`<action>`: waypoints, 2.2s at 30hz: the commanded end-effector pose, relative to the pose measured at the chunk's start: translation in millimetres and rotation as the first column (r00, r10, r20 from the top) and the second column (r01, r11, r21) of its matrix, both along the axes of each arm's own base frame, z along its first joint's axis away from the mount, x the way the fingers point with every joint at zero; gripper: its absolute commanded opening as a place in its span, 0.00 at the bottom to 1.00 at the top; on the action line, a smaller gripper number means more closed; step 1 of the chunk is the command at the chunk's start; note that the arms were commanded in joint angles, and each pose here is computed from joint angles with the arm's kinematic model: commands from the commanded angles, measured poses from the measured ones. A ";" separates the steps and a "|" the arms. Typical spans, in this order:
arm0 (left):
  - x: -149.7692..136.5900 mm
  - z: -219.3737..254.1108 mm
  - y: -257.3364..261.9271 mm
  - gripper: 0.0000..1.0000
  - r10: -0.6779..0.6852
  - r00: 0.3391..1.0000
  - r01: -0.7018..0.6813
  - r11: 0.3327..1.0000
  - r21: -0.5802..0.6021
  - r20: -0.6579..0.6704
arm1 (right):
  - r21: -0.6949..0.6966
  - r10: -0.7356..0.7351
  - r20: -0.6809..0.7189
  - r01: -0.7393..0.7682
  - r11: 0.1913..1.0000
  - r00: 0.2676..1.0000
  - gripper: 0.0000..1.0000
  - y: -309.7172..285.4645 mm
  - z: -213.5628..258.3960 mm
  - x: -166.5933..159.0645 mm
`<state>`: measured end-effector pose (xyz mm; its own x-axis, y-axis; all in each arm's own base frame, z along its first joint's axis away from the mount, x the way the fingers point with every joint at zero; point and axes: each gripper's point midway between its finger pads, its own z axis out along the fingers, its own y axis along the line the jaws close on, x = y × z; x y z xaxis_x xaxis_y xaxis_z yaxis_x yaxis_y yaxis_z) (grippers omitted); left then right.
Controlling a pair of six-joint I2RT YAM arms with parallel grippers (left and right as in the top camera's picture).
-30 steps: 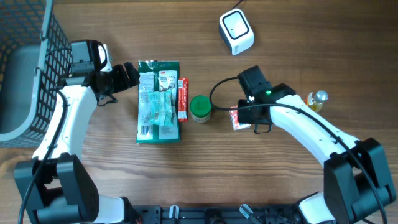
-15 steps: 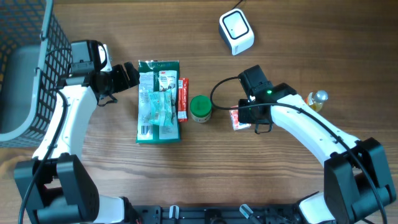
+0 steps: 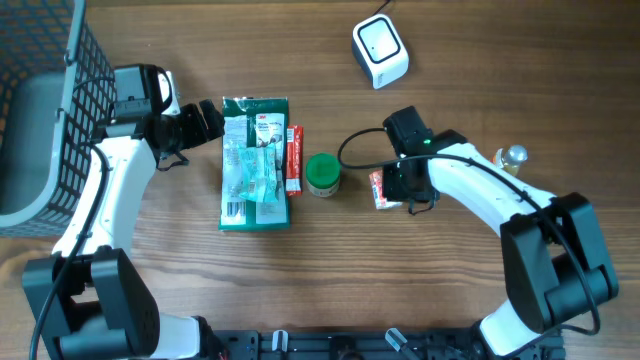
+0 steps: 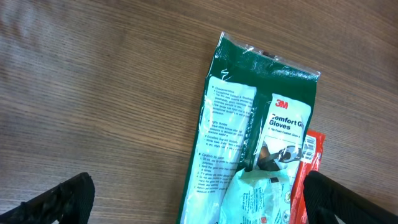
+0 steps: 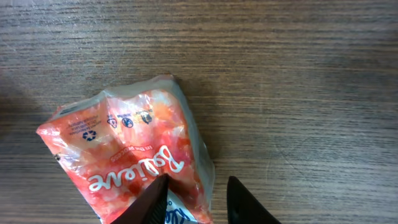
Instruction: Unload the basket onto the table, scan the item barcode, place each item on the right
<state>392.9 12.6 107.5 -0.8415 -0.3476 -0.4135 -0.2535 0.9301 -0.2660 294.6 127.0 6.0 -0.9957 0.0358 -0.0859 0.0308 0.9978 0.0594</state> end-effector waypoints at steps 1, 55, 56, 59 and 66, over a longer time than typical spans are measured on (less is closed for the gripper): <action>3.9 9.1 5.0 1.00 0.004 1.000 -0.004 1.000 0.013 0.027 | 0.104 0.125 -0.078 -0.117 0.988 0.989 0.36 12.6 -16.8 -14.0; 3.9 9.1 5.0 1.00 0.004 1.000 -0.004 1.000 0.013 0.027 | 0.973 0.350 0.229 -0.226 -0.050 0.909 0.04 119.2 229.4 -43.6; 3.9 9.1 5.0 1.00 0.004 1.000 -0.004 1.000 0.013 0.027 | 0.973 0.350 0.229 -0.226 -0.050 0.908 0.04 119.4 229.4 -43.8; 3.9 9.1 5.0 1.00 0.004 1.000 -0.004 1.000 0.013 0.027 | 0.973 0.350 0.230 -0.227 -0.050 0.908 0.04 119.5 229.3 -43.7; 3.9 9.1 5.0 1.00 0.004 1.000 -0.004 1.000 0.013 0.027 | 0.971 0.350 0.236 -0.233 -0.052 0.907 0.04 119.6 229.5 -43.3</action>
